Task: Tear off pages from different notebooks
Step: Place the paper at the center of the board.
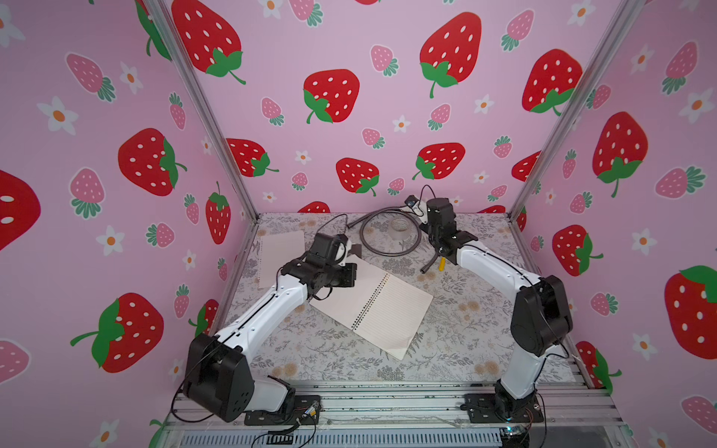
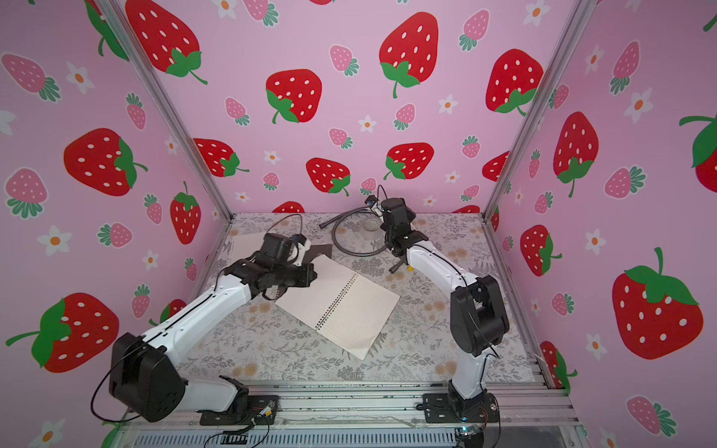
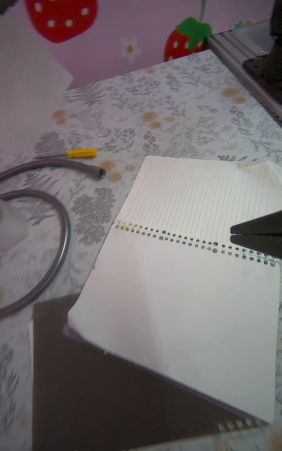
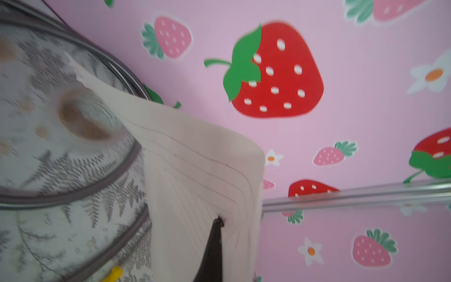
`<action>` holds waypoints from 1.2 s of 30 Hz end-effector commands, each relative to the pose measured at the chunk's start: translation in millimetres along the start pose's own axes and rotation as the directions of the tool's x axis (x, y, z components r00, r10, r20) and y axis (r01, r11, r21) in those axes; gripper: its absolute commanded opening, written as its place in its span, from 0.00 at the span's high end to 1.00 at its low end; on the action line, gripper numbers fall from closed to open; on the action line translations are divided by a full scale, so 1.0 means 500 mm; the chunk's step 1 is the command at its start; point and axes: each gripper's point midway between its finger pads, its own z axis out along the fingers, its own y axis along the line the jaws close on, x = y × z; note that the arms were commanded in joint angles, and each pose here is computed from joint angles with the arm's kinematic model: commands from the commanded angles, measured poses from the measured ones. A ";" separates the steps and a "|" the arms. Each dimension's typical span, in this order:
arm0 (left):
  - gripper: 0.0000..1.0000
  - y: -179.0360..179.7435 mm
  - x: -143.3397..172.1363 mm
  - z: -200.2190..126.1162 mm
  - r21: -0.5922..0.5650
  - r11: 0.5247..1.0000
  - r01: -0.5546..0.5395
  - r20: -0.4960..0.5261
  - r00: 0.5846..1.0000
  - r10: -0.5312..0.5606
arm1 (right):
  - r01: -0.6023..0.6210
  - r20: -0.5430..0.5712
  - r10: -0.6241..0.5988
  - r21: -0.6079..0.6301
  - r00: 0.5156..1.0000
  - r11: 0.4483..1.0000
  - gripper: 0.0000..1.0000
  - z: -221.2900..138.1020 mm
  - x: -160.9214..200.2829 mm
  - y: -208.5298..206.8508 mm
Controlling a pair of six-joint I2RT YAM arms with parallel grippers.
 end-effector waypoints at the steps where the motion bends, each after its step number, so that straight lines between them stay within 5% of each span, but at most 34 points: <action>1: 1.00 0.124 -0.027 -0.086 -0.160 0.956 0.246 0.185 0.959 -0.216 | 0.059 0.184 -0.039 -0.103 0.982 0.993 1.00 -0.013 -0.137 0.100; 6: 1.00 0.252 -0.030 -0.261 -0.288 0.838 0.464 0.446 0.839 -0.311 | 0.129 0.437 -0.003 -0.258 0.899 0.957 1.00 -0.082 -0.308 0.298; 11: 1.00 0.255 -0.033 -0.296 -0.299 0.833 0.467 0.464 0.833 -0.301 | 0.297 0.652 0.060 -0.423 0.756 0.856 0.92 -0.208 -0.394 0.551; 14: 1.00 0.250 -0.031 -0.282 -0.279 0.838 0.468 0.440 0.838 -0.322 | 0.263 0.596 0.211 -0.607 0.775 0.750 0.90 -0.245 -0.387 0.641; 18: 1.00 0.244 -0.026 -0.265 -0.264 0.848 0.459 0.406 0.850 -0.334 | 0.345 0.569 0.230 -0.722 0.790 0.599 0.89 -0.302 -0.338 0.725; 27: 1.00 0.247 -0.008 -0.257 -0.269 0.846 0.461 0.392 0.854 -0.341 | 0.421 0.498 0.322 -0.862 0.805 0.282 0.87 -0.428 -0.307 0.768; 30: 1.00 0.250 -0.006 -0.254 -0.277 0.845 0.458 0.386 0.858 -0.339 | 0.413 0.442 0.333 -0.897 0.833 0.158 0.69 -0.474 -0.287 0.774; 36: 1.00 0.255 0.010 -0.226 -0.273 0.843 0.465 0.348 0.864 -0.364 | 0.378 0.354 0.383 -0.926 0.853 0.015 0.28 -0.548 -0.292 0.747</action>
